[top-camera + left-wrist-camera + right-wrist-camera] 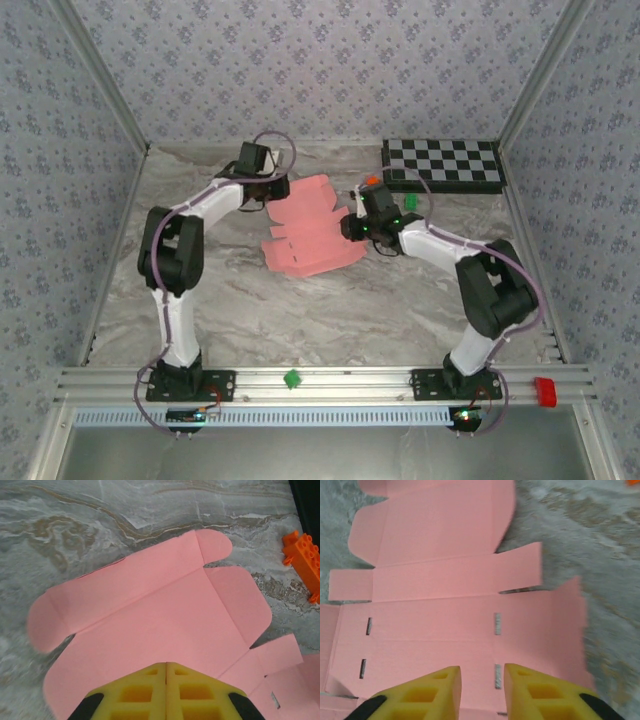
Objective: Fold the paper box
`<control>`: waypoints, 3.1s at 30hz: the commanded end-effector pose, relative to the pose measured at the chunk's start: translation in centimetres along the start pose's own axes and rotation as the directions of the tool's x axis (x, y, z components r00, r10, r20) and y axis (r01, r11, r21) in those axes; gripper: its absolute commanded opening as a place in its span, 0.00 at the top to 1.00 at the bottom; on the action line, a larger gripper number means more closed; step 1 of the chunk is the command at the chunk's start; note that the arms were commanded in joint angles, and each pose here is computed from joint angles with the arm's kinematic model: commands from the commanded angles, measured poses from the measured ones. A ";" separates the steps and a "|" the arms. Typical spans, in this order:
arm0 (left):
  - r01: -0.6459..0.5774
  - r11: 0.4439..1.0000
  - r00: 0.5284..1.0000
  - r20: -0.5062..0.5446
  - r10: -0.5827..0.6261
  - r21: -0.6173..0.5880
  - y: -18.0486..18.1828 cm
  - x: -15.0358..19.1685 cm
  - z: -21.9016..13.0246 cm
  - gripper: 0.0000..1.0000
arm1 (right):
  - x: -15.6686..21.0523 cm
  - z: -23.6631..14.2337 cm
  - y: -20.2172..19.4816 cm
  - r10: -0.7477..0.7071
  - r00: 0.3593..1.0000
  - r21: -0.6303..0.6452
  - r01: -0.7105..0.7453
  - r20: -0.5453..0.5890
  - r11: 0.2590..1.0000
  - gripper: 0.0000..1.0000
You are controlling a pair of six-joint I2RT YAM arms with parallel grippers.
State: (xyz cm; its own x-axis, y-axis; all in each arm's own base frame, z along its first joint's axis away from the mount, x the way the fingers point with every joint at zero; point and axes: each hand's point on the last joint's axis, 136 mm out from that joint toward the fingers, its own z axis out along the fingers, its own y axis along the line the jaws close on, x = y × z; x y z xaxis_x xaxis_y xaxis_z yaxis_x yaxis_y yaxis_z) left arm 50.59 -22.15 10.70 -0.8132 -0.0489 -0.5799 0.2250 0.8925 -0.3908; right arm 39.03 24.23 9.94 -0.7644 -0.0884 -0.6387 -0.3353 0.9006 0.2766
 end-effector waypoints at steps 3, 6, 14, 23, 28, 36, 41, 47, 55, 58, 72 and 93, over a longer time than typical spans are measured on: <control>0.026 0.999 0.996 -0.089 -0.024 0.028 -0.5 0.1 2.2 1.00 | 0.9 2.5 1.8 0.019 0.996 -0.055 -0.024 -0.081 0.998 0.91; 0.053 0.998 0.991 -0.126 -0.050 0.020 -0.1 0.8 3.5 1.00 | 1.9 3.9 2.4 0.023 0.992 -0.075 -0.033 -0.126 0.997 1.00; 0.063 0.997 0.975 -0.213 -0.068 -0.034 1.4 4.5 4.8 1.00 | 3.9 5.9 3.0 0.017 0.982 -0.051 -0.027 -0.189 0.998 1.00; 0.110 0.983 0.955 -0.260 -0.146 -0.147 3.6 8.8 2.5 1.00 | 7.4 6.0 1.5 0.025 0.966 0.001 -0.026 -0.258 1.000 1.00; 0.138 0.974 0.954 -0.241 -0.179 -0.178 4.0 10.6 0.3 1.00 | 8.7 5.9 1.1 0.030 0.957 0.011 -0.028 -0.288 1.000 1.00; 0.131 0.959 0.947 -0.253 -0.195 -0.250 3.5 15.4 -3.4 1.00 | 8.8 5.8 0.1 0.018 0.953 0.056 -0.001 -0.301 0.998 1.00; 0.163 0.953 0.943 -0.243 -0.227 -0.257 2.3 18.1 -5.0 1.00 | 8.3 6.2 -0.5 0.012 0.952 0.080 0.013 -0.307 0.997 1.00; 0.141 0.964 0.946 -0.257 -0.199 -0.226 -0.3 20.5 -6.0 1.00 | 6.5 7.0 0.1 -0.012 0.958 0.066 0.032 -0.286 0.997 1.00; 0.118 0.980 0.946 -0.280 -0.160 -0.159 -3.9 21.5 -6.8 1.00 | 3.9 7.2 1.5 -0.039 0.965 0.036 0.050 -0.259 0.998 1.00; 0.126 0.984 0.958 -0.242 -0.155 -0.129 -4.8 20.1 -7.6 0.98 | 2.3 6.2 2.2 -0.047 0.973 0.025 0.054 -0.227 0.998 0.99; 0.033 0.994 0.981 -0.186 -0.052 -0.103 -3.3 14.5 -6.0 1.00 | 4.5 1.3 0.3 0.070 0.983 0.102 -0.053 -0.169 0.993 1.00; 0.066 0.979 0.956 -0.267 -0.117 -0.194 -0.7 21.0 -5.0 1.00 | 7.4 5.5 -0.6 0.153 0.956 0.146 -0.118 -0.250 0.982 1.00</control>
State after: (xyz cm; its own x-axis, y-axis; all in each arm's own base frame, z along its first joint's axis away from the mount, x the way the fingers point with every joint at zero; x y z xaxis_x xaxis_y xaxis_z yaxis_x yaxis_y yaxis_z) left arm 32.61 -21.54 2.62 -0.9403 0.0000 -0.3403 0.0994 0.9564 -0.2747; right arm 36.76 25.27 2.69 -0.9020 -0.0322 -0.4305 -0.1619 0.9496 0.2683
